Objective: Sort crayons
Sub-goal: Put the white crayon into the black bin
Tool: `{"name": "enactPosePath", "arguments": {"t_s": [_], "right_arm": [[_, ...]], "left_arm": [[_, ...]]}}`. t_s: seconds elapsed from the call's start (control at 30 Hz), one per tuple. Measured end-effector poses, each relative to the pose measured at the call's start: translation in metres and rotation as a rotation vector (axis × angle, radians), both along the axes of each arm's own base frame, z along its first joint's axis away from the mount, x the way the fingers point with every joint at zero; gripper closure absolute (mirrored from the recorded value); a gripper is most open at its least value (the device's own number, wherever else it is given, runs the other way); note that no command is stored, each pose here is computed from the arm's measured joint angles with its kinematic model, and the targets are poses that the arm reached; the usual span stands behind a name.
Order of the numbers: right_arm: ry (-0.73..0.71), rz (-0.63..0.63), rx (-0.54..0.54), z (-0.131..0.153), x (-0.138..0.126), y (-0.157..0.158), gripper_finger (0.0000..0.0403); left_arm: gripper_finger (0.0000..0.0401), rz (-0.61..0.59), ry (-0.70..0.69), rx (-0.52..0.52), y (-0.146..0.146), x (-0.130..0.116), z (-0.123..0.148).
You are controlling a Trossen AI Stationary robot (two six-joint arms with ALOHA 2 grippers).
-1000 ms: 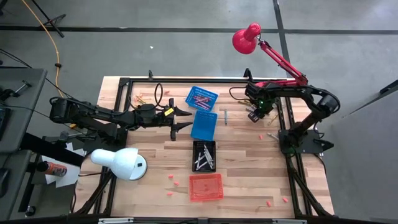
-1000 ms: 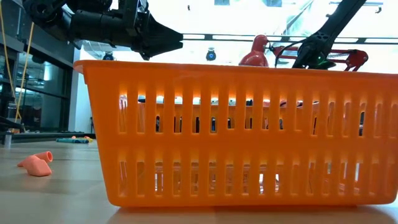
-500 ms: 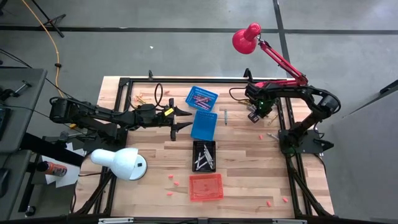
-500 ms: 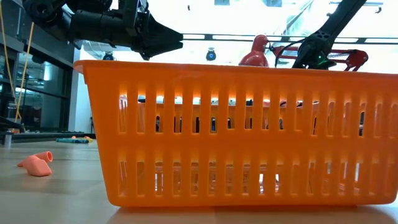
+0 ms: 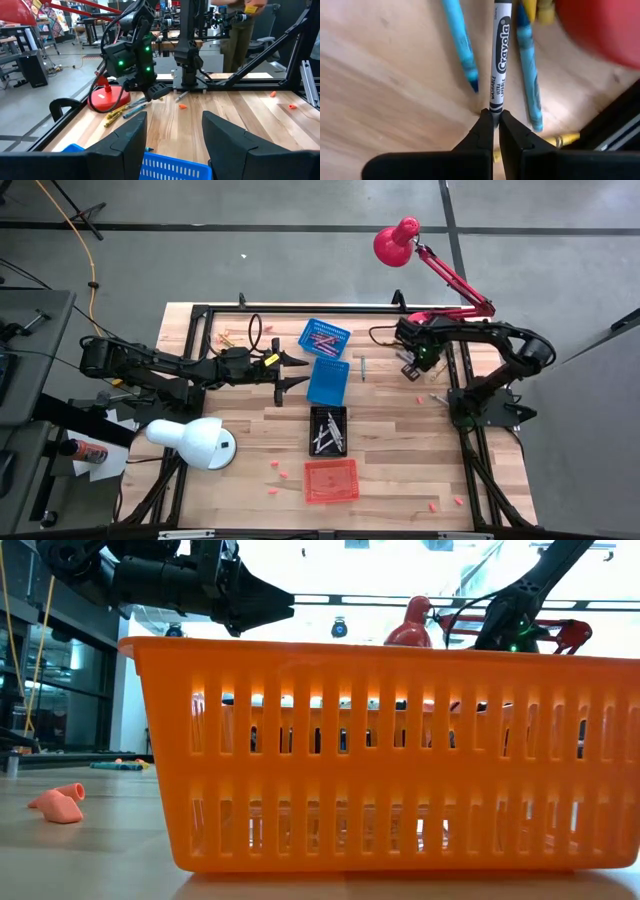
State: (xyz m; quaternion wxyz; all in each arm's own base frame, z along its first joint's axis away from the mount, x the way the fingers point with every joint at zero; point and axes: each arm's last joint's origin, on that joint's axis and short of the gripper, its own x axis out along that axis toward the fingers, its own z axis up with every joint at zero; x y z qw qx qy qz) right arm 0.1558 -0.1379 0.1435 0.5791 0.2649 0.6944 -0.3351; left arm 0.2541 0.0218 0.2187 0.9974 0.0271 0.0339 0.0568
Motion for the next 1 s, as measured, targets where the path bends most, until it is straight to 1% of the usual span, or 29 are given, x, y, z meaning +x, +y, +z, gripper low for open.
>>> {"name": "enactPosePath", "arguments": {"t_s": [0.4, 0.5, 0.6, 0.7, 0.87, 1.0], "right_arm": [[-0.017, 0.046, 0.0, 0.002, 0.007, 0.008, 0.0402], [-0.011, 0.059, 0.007, 0.005, 0.009, 0.009, 0.0403], [0.022, 0.075, 0.012, 0.016, 0.013, 0.01, 0.0403], [0.03, 0.096, -0.022, 0.031, 0.016, 0.011, 0.04], [-0.072, 0.103, -0.104, 0.06, 0.016, 0.019, 0.04], [-0.166, 0.085, -0.167, 0.081, 0.008, 0.03, 0.0401]], "left_arm": [[0.0224, 0.0, 0.0, 0.0, 0.0, 0.0, 0.0], [0.0224, 0.0, 0.0, 0.0, 0.0, 0.0, 0.0], [0.0224, 0.0, 0.0, 0.0, 0.0, 0.0, 0.0], [0.0224, 0.0, 0.0, 0.0, 0.0, 0.0, 0.0], [0.0224, 0.0, 0.012, -0.001, 0.0, 0.0, -0.001], [0.0224, 0.0, 0.032, -0.003, 0.0, 0.0, -0.003]]}}
